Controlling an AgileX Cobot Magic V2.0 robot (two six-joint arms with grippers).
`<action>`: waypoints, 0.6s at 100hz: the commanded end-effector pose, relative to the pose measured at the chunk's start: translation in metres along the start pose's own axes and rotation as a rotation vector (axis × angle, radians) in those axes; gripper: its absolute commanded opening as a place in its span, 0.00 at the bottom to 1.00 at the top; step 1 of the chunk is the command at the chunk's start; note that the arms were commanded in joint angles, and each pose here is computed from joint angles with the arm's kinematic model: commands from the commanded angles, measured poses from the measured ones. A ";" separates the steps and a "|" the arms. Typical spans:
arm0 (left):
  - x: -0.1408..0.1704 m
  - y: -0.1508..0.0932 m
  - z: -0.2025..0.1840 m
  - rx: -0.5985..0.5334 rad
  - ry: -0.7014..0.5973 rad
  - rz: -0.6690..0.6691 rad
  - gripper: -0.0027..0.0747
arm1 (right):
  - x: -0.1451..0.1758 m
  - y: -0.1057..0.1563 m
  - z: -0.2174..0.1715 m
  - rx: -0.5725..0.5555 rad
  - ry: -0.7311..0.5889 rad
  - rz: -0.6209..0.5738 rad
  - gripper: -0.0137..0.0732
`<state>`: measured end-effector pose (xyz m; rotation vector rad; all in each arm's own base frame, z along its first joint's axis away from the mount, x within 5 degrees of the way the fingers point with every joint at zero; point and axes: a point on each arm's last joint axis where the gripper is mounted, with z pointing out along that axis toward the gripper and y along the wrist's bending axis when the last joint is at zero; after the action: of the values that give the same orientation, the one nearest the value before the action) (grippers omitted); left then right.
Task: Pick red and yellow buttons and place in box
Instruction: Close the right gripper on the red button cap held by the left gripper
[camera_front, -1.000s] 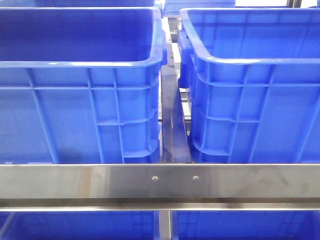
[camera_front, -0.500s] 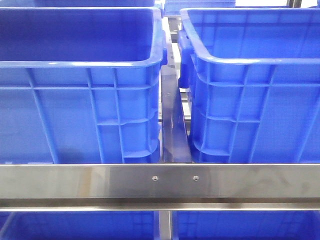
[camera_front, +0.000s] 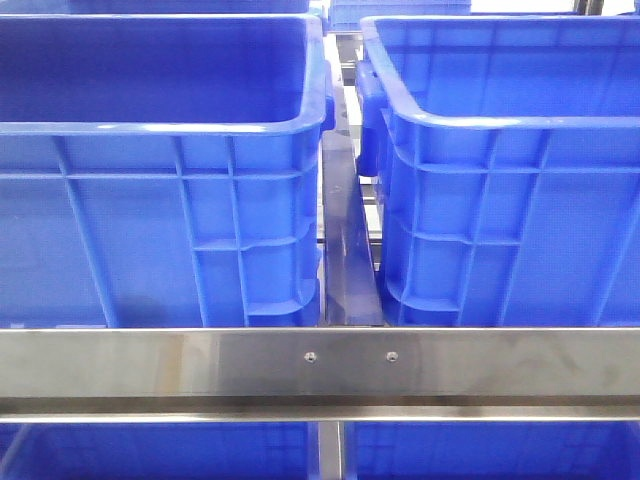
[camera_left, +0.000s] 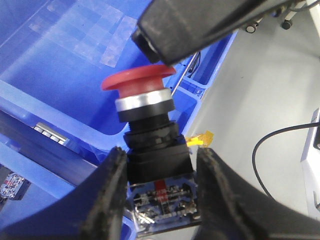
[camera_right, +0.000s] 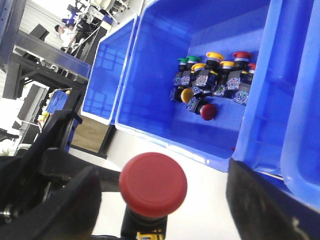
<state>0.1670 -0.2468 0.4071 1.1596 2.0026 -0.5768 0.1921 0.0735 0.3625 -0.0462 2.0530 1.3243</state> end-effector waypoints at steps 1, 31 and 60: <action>-0.015 -0.003 -0.022 0.001 -0.131 0.003 0.01 | -0.007 0.016 -0.004 -0.079 -0.037 -0.014 0.79; -0.015 -0.003 -0.022 0.001 -0.131 0.003 0.01 | -0.007 0.018 -0.004 -0.098 -0.038 -0.021 0.79; -0.015 -0.003 -0.022 0.001 -0.131 0.003 0.01 | -0.009 0.008 0.006 -0.143 0.018 0.024 0.79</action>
<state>0.1670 -0.2468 0.4071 1.1596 2.0026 -0.5768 0.1982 0.0768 0.3584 -0.0720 2.0544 1.4039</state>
